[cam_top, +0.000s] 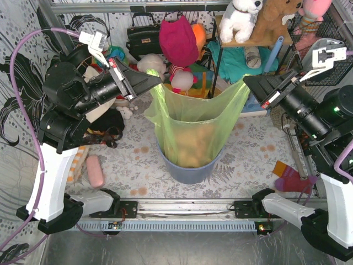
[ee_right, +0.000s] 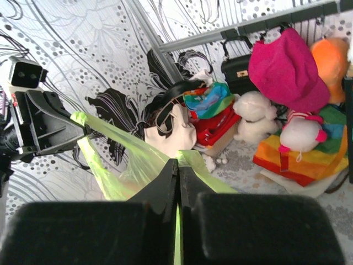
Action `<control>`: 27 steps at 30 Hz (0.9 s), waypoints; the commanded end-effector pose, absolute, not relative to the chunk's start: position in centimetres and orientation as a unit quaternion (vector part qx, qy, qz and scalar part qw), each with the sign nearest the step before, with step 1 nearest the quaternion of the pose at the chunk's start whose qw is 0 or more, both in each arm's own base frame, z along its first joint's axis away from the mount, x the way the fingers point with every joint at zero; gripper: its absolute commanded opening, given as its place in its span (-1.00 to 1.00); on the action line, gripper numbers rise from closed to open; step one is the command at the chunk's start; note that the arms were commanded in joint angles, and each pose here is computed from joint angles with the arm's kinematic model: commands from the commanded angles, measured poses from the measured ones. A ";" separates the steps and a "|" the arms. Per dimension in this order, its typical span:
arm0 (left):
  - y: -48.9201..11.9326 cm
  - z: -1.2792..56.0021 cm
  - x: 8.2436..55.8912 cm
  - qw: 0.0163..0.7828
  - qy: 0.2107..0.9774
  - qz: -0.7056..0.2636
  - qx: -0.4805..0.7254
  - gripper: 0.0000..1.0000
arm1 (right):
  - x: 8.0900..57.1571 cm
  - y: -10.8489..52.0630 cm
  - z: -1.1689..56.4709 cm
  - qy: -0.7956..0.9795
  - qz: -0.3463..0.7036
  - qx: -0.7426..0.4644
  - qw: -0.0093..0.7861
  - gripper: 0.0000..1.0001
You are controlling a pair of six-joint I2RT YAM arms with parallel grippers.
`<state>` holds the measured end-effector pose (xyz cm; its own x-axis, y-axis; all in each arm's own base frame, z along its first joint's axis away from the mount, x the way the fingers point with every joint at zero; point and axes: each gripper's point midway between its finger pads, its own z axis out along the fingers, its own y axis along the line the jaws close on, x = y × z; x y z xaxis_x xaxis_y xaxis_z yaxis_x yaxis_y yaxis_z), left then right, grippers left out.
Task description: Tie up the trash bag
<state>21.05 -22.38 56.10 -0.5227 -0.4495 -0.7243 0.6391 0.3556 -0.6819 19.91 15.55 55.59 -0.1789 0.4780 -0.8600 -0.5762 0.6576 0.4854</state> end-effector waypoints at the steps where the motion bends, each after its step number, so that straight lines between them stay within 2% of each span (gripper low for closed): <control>1: -22.3 60.5 17.7 0.507 0.598 -0.607 0.129 -1.00 | 18.4 16.4 60.2 0.597 0.453 -0.069 0.658 -1.00; 7: -21.8 61.0 16.5 0.512 0.579 -0.621 0.128 -1.00 | 17.1 17.3 62.7 0.555 0.493 -0.097 0.662 -1.00; 15: -21.9 57.8 16.3 0.501 0.576 -0.634 0.120 -1.00 | 19.4 17.5 56.1 0.609 0.479 -0.053 0.630 -1.00; 18: -22.0 58.0 16.8 0.504 0.581 -0.628 0.118 -1.00 | 20.1 17.7 55.3 0.610 0.483 -0.042 0.626 -1.00; 27: -22.1 63.6 16.4 0.528 0.549 -0.630 0.150 -1.00 | 19.1 17.9 63.4 0.549 0.495 -0.081 0.668 -1.00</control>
